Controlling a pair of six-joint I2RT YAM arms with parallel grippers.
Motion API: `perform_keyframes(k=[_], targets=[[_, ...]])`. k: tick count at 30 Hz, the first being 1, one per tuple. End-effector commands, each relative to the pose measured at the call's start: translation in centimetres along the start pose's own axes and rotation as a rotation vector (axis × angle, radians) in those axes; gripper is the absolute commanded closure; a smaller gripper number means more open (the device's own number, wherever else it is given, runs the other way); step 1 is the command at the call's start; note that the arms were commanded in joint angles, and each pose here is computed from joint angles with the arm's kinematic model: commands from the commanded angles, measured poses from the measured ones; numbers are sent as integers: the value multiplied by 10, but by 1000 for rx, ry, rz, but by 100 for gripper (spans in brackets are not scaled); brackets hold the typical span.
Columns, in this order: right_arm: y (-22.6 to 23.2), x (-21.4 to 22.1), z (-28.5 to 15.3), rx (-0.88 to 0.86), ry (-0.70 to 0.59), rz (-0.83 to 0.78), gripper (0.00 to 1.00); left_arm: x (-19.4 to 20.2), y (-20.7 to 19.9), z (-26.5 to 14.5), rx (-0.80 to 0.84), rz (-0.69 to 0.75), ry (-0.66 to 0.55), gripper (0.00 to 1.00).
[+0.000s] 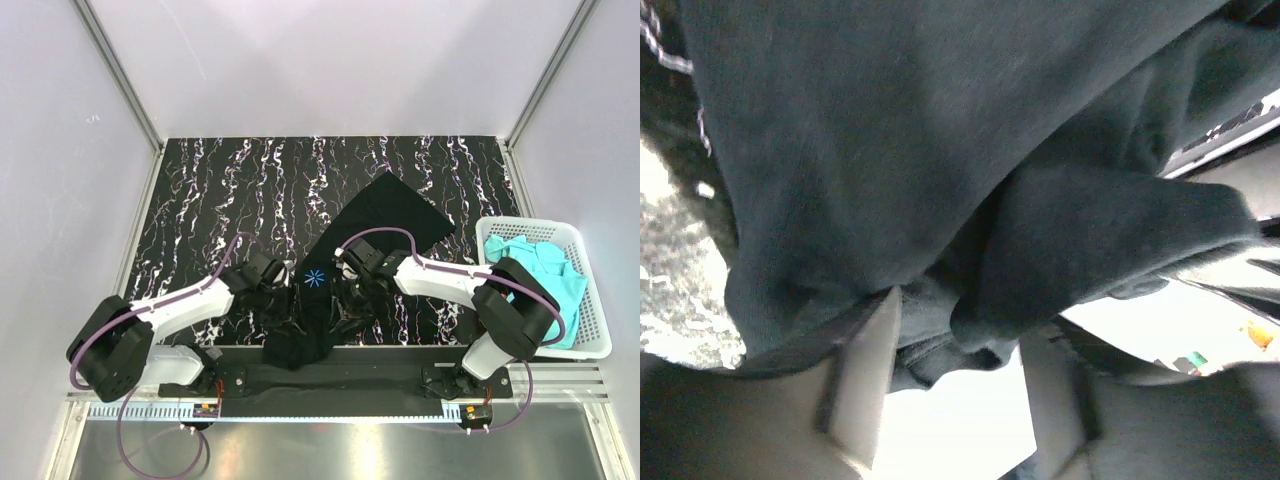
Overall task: Fold and stack the t-shirts
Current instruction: Flatten the tshirt out
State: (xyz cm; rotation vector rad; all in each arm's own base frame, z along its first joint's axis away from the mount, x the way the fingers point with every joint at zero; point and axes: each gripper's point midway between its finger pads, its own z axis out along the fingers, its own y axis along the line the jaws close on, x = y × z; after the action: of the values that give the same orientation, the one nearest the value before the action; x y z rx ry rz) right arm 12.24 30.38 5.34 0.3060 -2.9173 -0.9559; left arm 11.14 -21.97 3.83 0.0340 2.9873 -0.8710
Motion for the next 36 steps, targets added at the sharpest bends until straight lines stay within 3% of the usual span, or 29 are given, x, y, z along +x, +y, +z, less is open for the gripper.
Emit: perform_keyframes(k=[1, 2, 4, 5, 7, 10, 13, 15, 16, 17, 19, 20, 22, 23, 24, 25, 26, 29, 36], targets=[[11, -18, -1, -13, -62, -9, 70, -33, -24, -7, 43, 93, -109, 54], [12, -18, -1, -15, -62, -3, 78, -33, -24, -8, 36, 92, -109, 67], [17, -19, -6, -29, -73, -8, 98, -42, -27, -15, 14, 112, -142, 82], [16, -17, -8, -27, -80, -3, 100, -41, -26, -21, -2, 118, -146, 94], [20, -20, -24, -26, -148, 19, 100, -49, -25, -37, -55, 139, -194, 100], [18, -20, -53, 2, -262, 51, 100, -68, -43, -78, -62, 211, -325, 100], [33, -27, -99, -25, -411, -40, 100, -77, -64, -136, -66, 304, -458, 100], [57, -44, -151, -21, -578, -247, 100, -88, -103, -194, 20, 416, -600, 100], [53, -45, -167, 38, -600, -286, 100, -88, -119, -216, 64, 460, -645, 100], [82, -59, -214, 36, -717, -396, 100, -90, -150, -262, 142, 516, -749, 100], [92, -72, -250, 122, -781, -455, 100, -88, -176, -302, 197, 621, -826, 100], [124, -79, -299, 96, -892, -526, 100, -83, -201, -350, 265, 672, -928, 100], [132, -92, -329, 178, -950, -540, 100, -82, -224, -377, 304, 742, -958, 100], [154, -92, -375, 147, -1068, -547, 100, -78, -235, -393, 335, 771, -982, 100], [155, -102, -390, 207, -1119, -545, 100, -64, -252, -437, 405, 814, -1076, 100], [167, -96, -430, 186, -1218, -538, 100, -65, -264, -444, 436, 836, -1073, 100], [166, -97, -451, 219, -1284, -513, 100, -49, -275, -479, 506, 865, -1146, 100], [174, -84, -509, 195, -1442, -461, 100, -25, -301, -512, 658, 943, -1167, 100], [164, -35, -572, 133, -1601, -457, 100, 37, -330, -519, 1044, 1041, -938, 100]])
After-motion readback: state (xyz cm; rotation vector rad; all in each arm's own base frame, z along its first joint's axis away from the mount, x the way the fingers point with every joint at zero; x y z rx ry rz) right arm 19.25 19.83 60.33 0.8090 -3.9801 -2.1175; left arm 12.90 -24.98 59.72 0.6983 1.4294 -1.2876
